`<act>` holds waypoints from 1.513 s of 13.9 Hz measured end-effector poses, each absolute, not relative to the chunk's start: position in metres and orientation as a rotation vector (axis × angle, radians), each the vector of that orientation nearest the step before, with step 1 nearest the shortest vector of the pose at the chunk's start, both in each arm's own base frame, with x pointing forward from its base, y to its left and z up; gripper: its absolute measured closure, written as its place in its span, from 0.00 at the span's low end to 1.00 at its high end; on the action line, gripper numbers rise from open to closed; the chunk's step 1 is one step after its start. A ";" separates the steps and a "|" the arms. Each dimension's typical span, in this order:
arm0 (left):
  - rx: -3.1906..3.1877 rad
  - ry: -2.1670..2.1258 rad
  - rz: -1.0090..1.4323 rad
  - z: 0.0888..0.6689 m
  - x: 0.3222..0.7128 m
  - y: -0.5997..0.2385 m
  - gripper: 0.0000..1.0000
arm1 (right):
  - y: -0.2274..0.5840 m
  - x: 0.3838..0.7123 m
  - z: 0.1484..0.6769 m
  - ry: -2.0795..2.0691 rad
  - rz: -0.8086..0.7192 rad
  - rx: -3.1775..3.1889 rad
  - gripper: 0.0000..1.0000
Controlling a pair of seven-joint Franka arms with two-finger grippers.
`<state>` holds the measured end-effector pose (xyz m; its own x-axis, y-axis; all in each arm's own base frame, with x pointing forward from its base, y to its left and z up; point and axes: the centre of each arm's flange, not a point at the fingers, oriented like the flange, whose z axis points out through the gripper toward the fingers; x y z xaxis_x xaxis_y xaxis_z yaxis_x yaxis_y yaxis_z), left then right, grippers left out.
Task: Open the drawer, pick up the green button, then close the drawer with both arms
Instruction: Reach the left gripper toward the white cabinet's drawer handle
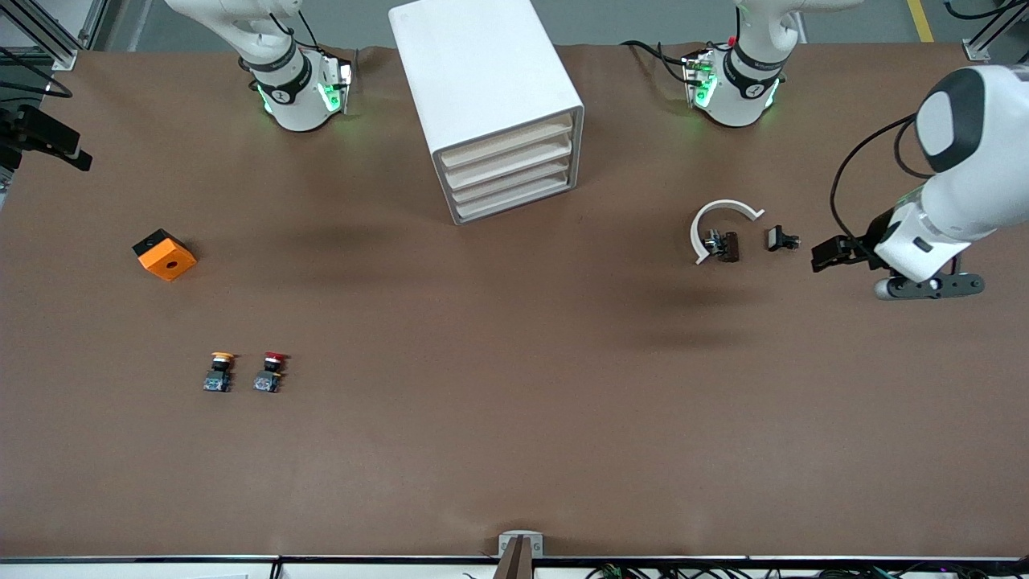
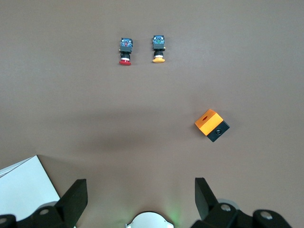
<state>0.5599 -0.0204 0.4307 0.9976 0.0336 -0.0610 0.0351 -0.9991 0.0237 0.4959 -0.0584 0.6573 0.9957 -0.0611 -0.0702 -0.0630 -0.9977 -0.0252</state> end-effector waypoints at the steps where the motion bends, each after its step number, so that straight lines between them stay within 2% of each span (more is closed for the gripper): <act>1: 3.115 0.075 -0.094 0.420 0.562 -0.029 0.00 | -0.058 0.496 0.657 0.097 0.108 -3.111 0.00; 9: 3.094 0.396 -0.111 0.358 0.577 -0.097 0.00 | -0.059 0.496 0.657 0.098 0.108 -3.111 0.00; 16: 3.033 0.728 -0.091 0.357 0.594 -0.153 0.00 | -0.059 0.496 0.657 0.098 0.108 -3.111 0.00; 21: 3.005 1.077 -0.243 0.368 0.614 -0.207 0.00 | -0.060 0.496 0.658 0.101 0.107 -3.111 0.00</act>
